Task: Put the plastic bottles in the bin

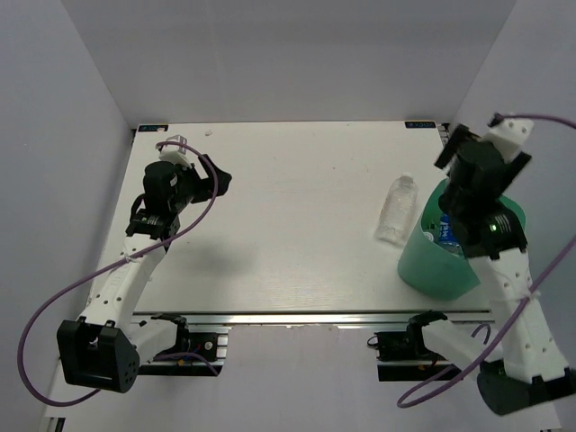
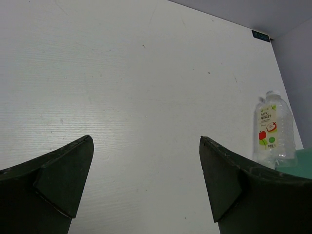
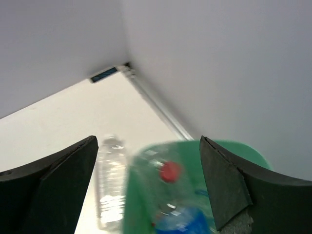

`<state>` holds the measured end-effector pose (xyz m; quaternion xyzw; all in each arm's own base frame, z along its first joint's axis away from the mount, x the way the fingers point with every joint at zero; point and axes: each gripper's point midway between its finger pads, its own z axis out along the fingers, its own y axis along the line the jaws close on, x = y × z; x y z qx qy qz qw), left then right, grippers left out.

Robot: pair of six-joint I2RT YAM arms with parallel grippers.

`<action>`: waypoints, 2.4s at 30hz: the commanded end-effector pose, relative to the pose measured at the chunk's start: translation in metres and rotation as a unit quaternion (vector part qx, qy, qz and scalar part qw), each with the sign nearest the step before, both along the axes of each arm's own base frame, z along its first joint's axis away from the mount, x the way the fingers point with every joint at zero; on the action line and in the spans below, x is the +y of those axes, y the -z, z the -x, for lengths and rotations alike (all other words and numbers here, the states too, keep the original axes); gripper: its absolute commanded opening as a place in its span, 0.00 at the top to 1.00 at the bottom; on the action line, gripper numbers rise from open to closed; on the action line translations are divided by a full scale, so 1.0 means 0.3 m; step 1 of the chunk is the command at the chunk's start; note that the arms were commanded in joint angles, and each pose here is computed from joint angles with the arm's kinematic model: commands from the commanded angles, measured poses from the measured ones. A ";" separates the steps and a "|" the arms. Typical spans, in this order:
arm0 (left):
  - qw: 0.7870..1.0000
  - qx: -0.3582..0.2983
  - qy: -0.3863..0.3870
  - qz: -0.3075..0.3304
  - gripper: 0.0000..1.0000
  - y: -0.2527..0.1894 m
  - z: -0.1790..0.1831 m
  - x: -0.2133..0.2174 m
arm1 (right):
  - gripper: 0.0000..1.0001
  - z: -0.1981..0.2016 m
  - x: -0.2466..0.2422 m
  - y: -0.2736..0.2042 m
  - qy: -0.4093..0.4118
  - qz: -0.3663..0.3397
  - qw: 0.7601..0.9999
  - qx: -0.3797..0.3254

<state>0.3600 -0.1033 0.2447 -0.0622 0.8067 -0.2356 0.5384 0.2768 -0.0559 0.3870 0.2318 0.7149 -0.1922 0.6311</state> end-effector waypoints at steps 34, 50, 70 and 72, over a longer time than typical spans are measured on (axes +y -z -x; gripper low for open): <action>0.998 0.032 -0.041 -0.030 0.02 0.092 -0.038 0.053 | 0.11 -0.370 0.293 0.985 0.130 -0.056 0.910 0.390; 0.997 0.034 -0.053 -0.035 0.02 0.096 -0.043 0.066 | 0.66 -0.370 0.289 1.127 0.074 -0.086 0.900 0.421; 0.996 0.034 -0.069 -0.038 0.02 0.094 -0.043 0.084 | 1.00 -0.427 0.584 0.940 -0.119 -0.047 0.928 0.349; 0.996 0.033 -0.069 -0.038 0.02 0.091 -0.044 0.085 | 1.00 -0.428 0.618 0.884 -0.143 -0.046 0.935 0.321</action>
